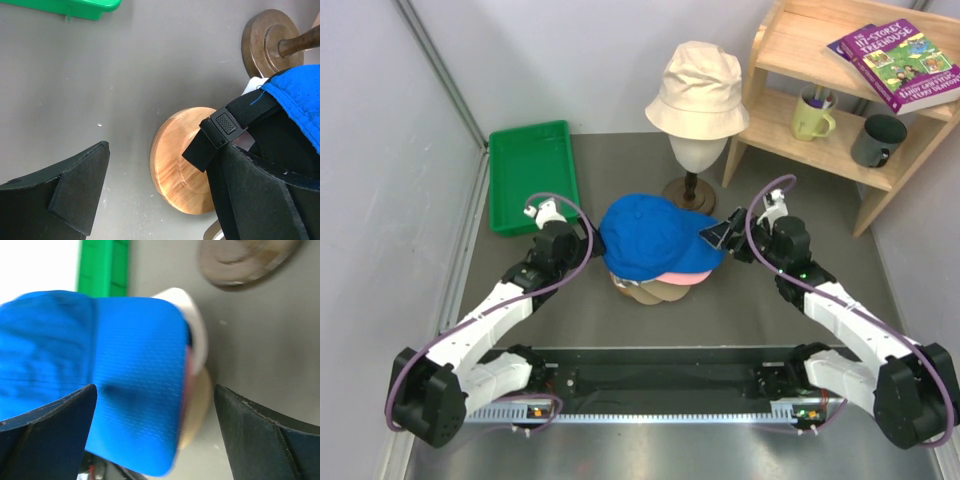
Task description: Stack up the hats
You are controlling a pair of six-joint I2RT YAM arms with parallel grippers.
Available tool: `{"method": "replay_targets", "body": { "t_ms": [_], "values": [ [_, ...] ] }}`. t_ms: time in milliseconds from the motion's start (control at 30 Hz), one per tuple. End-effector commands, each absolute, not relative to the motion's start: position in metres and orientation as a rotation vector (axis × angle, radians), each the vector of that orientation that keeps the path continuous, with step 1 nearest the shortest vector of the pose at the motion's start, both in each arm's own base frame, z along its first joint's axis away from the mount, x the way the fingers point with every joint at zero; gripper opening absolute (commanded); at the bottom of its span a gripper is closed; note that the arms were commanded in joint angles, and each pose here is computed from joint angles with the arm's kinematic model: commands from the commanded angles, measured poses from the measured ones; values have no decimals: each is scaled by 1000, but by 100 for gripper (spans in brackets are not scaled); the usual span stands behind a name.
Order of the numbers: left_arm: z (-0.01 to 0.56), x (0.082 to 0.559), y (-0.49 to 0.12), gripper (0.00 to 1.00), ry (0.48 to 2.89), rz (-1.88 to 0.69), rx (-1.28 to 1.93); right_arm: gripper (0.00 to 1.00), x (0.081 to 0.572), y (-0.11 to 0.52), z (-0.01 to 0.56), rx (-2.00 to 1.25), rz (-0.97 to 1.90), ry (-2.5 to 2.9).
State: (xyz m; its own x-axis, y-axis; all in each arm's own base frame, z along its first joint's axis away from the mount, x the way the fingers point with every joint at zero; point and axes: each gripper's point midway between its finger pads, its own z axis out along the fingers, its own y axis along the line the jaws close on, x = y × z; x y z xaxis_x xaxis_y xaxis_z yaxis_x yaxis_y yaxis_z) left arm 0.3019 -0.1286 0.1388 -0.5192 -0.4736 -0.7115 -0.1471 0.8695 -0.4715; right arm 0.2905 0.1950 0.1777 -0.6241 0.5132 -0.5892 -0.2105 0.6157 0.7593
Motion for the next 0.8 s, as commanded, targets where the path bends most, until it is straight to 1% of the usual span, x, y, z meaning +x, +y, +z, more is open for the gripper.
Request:
{"method": "replay_targets", "body": {
  "t_ms": [0,200,433,533,633,667,700,767],
  "values": [
    [137,298,-117,97,2123,-370,-451,100,300,167,175,277,859,2007],
    [155,299,-117,99,2101,-375,-425,100,300,147,162,324,710,2058],
    [201,296,-106,99,2019,-351,-413,100,298,135,188,337,684,1961],
    [215,292,-91,99,1981,-294,-438,100,298,119,201,367,622,1905],
    [217,285,-68,99,1969,-168,-494,100,295,101,210,387,539,1858],
    [206,275,-56,99,2016,-90,-521,100,293,94,208,389,498,1865],
    [206,273,-42,99,2001,-22,-592,100,291,85,215,407,453,1833],
    [204,267,-31,99,2021,42,-631,100,286,72,216,409,382,1827]
  ]
}}
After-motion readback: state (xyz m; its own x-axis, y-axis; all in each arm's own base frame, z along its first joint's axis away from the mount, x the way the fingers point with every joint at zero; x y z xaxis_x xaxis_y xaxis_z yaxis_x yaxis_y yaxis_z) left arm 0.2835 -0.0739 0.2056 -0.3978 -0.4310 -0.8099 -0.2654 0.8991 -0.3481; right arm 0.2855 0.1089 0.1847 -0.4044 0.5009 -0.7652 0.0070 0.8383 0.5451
